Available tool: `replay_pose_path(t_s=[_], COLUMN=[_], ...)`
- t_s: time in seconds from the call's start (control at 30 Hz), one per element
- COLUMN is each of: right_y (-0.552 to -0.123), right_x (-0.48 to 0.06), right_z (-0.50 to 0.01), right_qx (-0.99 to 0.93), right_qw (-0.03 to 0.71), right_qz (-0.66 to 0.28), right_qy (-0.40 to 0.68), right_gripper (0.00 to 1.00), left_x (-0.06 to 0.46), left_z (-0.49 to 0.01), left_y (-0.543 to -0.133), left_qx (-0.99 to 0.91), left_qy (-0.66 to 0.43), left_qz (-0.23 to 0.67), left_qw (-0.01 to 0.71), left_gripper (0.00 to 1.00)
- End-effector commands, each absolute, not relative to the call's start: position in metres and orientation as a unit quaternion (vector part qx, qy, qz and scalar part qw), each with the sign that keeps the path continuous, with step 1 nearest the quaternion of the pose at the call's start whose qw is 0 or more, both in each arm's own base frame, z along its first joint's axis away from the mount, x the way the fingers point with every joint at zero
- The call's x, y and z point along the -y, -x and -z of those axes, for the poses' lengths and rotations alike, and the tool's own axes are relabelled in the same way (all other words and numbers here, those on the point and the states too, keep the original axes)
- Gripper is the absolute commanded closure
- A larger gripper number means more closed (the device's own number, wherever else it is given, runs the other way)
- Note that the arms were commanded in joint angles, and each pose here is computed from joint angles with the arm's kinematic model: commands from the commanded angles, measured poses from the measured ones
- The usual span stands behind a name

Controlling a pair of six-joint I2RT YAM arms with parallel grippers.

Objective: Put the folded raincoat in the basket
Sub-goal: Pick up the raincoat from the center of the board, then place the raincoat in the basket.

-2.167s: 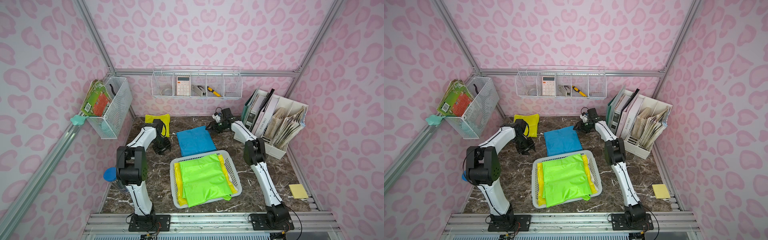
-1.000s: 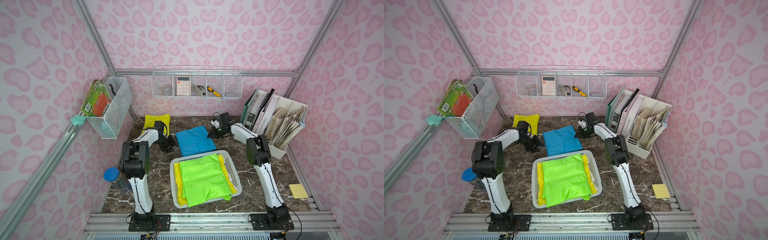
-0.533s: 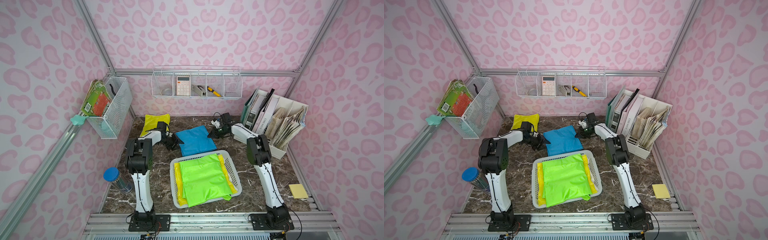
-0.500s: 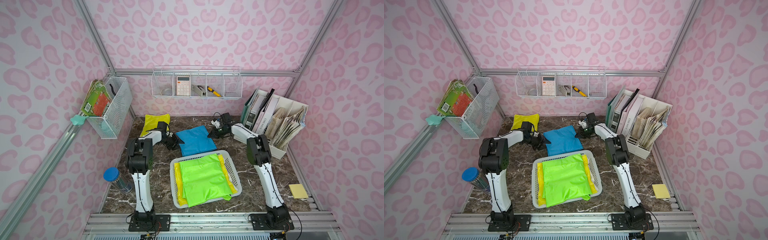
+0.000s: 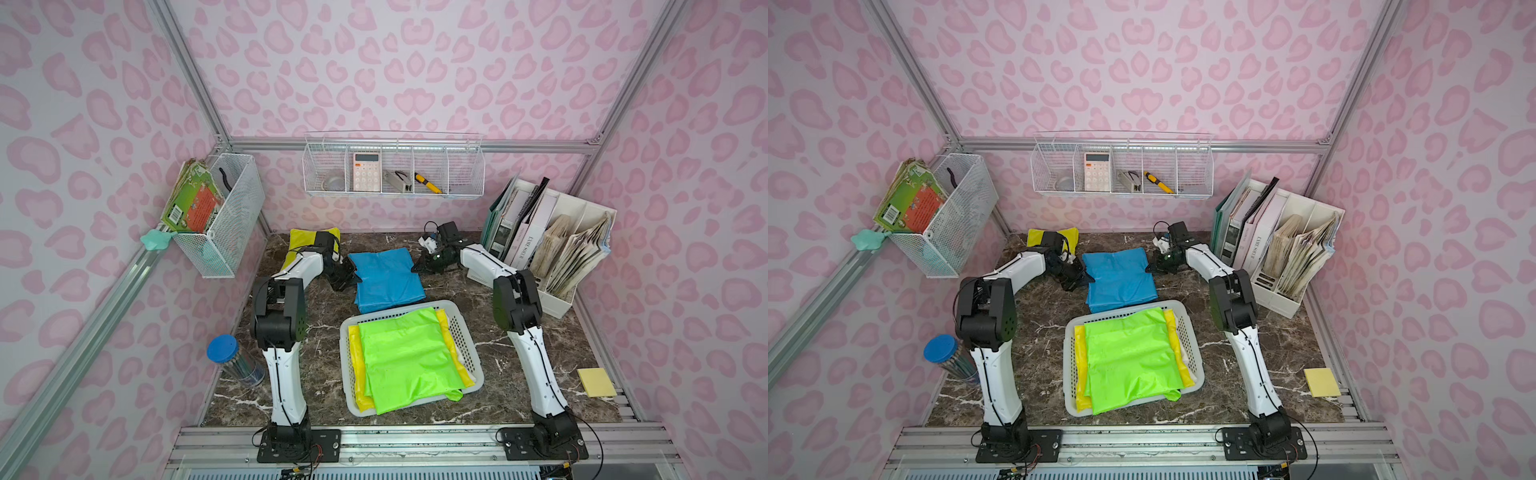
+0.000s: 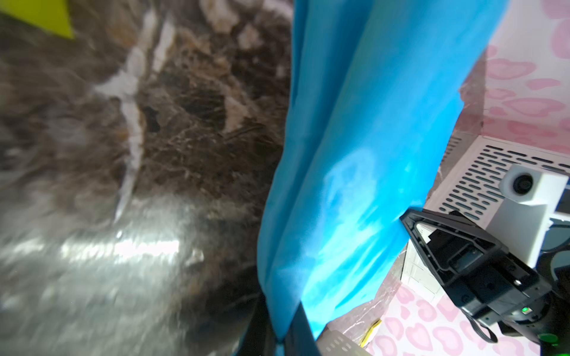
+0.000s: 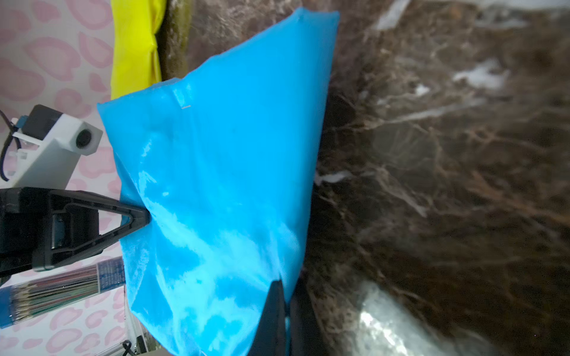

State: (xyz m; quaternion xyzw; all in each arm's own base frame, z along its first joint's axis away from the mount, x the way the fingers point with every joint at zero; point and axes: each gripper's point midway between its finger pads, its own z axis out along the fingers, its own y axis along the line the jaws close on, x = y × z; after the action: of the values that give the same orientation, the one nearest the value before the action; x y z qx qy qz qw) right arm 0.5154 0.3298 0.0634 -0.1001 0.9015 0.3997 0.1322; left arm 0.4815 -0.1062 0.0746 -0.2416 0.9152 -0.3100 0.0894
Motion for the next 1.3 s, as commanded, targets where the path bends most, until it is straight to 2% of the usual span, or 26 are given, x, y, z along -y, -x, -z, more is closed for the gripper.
replay_pose_path(t_s=[0.0,0.33,0.57,0.77,1.1,1.27], right_y=[-0.519,-0.502,-0.463,-0.405,-0.273,-0.233], right_x=[-0.334,-0.344,-0.348,-0.343,-0.305,-0.277], right_z=[-0.096,-0.156,-0.197,-0.212,-0.195,-0.181], right_qx=[-0.892,-0.876,-0.867,-0.87,-0.881,-0.889], right_qw=[0.151,0.166,0.175,0.168,0.139,0.133], right_qz=[-0.415,-0.445,-0.455,-0.449,-0.436,-0.427], right_qy=[0.094,0.09,0.104,0.116,0.119,0.098], right_gripper=[1.0,1.0,1.0,1.0,1.0,1.0], left_x=[0.089,0.084,0.089,0.096,0.129,0.143], left_z=[-0.088,-0.153,-0.191,-0.207,-0.188,-0.182], left_y=[-0.467,-0.445,-0.403,-0.34,-0.213,-0.178], left_qx=[-0.931,-0.929,-0.923,-0.922,-0.928,-0.924], left_qy=[0.245,0.243,0.242,0.249,0.24,0.231], left_qz=[0.257,0.259,0.28,0.287,0.286,0.304], left_qw=[0.091,0.102,0.102,0.079,0.021,0.02], left_gripper=[1.0,1.0,1.0,1.0,1.0,1.0])
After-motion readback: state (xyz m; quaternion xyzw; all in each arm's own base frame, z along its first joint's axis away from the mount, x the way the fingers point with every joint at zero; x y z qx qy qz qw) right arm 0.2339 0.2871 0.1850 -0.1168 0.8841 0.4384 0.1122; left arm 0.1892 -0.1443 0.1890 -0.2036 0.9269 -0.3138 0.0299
